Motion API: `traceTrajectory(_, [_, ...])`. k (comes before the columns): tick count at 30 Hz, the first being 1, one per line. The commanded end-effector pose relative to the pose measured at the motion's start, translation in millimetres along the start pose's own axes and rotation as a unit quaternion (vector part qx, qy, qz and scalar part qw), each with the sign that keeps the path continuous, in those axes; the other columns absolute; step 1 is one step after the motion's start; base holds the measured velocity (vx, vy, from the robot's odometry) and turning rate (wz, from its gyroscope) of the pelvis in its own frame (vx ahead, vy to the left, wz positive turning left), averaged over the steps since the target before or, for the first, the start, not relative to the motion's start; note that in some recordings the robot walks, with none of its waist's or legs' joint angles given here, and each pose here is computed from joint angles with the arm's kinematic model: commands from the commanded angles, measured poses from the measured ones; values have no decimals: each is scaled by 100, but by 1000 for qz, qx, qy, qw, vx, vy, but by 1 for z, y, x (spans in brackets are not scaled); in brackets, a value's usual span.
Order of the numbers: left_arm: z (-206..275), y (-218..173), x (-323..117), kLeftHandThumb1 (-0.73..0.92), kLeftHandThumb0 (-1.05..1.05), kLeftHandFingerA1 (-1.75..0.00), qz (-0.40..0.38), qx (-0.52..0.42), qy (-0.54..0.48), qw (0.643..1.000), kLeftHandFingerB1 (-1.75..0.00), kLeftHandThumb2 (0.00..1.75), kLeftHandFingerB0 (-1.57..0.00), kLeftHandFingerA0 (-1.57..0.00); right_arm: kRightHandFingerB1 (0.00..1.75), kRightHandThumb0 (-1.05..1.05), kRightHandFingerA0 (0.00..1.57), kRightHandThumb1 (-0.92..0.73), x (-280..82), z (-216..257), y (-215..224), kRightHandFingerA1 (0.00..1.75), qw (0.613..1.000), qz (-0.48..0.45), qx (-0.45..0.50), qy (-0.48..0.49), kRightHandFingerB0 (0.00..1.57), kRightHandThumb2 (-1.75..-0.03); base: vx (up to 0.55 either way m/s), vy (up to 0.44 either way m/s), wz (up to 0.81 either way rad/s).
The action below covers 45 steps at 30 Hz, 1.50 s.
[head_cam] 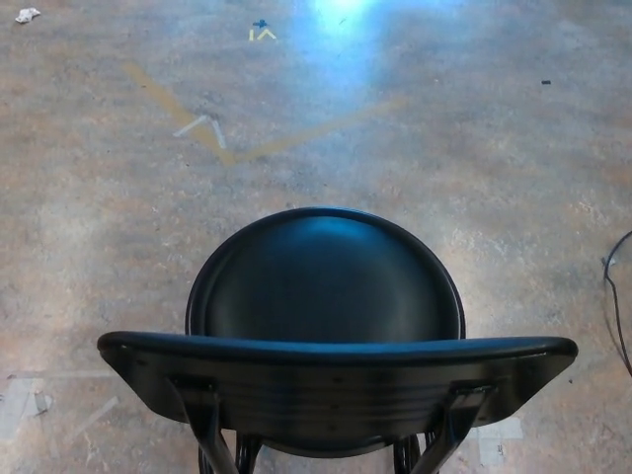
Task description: Use the right hand to rotate the back of the chair to its left.
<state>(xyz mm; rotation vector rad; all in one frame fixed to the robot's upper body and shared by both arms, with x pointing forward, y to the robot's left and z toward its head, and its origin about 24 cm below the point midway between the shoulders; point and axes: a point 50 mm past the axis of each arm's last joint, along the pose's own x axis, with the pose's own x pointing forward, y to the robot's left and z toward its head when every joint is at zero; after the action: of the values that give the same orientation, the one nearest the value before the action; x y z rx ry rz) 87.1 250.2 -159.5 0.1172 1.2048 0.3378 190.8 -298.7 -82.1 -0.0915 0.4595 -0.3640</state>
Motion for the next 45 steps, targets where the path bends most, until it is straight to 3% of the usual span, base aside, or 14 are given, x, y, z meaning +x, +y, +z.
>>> traceTrajectory(1, [-9, -3, -2, 83, -50, -53, 1, -14, 5, 1000, -47, 64, -51, -59, 0, -95, 0, -55, -3, 74, 9, 0, 960, 74, -90, -255, 0, -90, 0, 0, 0])
traceTrajectory(4, [-13, -4, -2, 84, -51, -51, 4, 16, 18, 1000, -45, 65, -52, -61, 0, -98, 0, -54, -11, 84, 17, 0, 946, 109, -132, -276, 0, -91, 0, 0, 0])
traceTrajectory(5, [-13, -3, -2, 68, -50, -65, -2, 16, 16, 1000, -57, 107, -39, -53, 0, -96, 0, -53, -15, 86, 21, 0, 941, 129, -145, -278, 0, -89, 0, 0, 0])
traceTrajectory(6, [-13, -4, -2, 85, -51, -50, -4, 13, 13, 1000, -45, 65, -53, -59, 0, -97, 0, -55, -16, 87, 23, 0, 938, 136, -148, -283, 0, -91, 0, 0, 0])
traceTrajectory(23, [-10, -1, -1, 83, -49, -51, 3, 3, 10, 1000, -46, 64, -55, -64, 0, -97, 0, -73, -39, 89, 60, 0, 884, 242, -278, -286, 0, -63, 0, 0, 0])
traceTrajectory(28, [-7, -2, -1, 84, -50, -49, -1, 19, 3, 1000, -44, 65, -52, -59, 0, -101, 0, -58, -41, 95, 61, 0, 874, 271, -296, -274, 0, -96, 0, 0, 0])
traceTrajectory(31, [-6, -2, -1, 82, -52, -48, -1, 15, 8, 1000, -42, 66, -47, -56, 0, -97, 0, -72, -44, 95, 68, 0, 861, 301, -306, -272, 0, -62, 0, 0, 0])
traceTrajectory(32, [-6, -2, -1, 68, -49, -65, 1, 16, 7, 1000, -56, 106, -38, -53, 0, -96, 0, -71, -45, 95, 70, 0, 861, 306, -303, -272, 0, -62, 0, 0, 0])
traceTrajectory(36, [-7, -2, -1, 82, -52, -50, 0, 11, 9, 1000, -43, 65, -48, -56, 0, -102, 0, -73, -52, 95, 91, 0, 846, 334, -310, -277, 0, -66, 0, 0, 0])
traceTrajectory(37, [-7, -1, -1, 68, -49, -65, 1, 15, 9, 1000, -56, 106, -39, -54, 0, -100, 0, -73, -54, 95, 96, 0, 842, 340, -314, -277, 0, -63, 0, 0, 0])
traceTrajectory(39, [-8, 0, -1, 67, -48, -65, 4, 26, 9, 1000, -57, 107, -40, -53, 0, -101, 0, -72, -56, 95, 103, 0, 837, 355, -310, -279, 0, -65, 0, 0, 0])
traceTrajectory(40, [-8, 0, -1, 81, -51, -52, 2, 23, 5, 1000, -44, 65, -49, -58, 0, -103, 0, -57, -58, 95, 111, 0, 831, 364, -313, -281, 0, -97, 0, 0, 0])
traceTrajectory(43, [-8, 0, -1, 84, -49, -50, 2, 22, 4, 1000, -45, 65, -52, -59, 0, -102, 0, -55, -65, 93, 132, 0, 815, 382, -328, -288, 0, -95, 0, 0, 0])
traceTrajectory(45, [-8, 1, -1, 67, -47, -64, 2, 19, 7, 1000, -57, 107, -40, -52, 0, -102, 0, -55, -68, 93, 146, 0, 805, 399, -331, -289, 0, -95, 0, 0, 0])
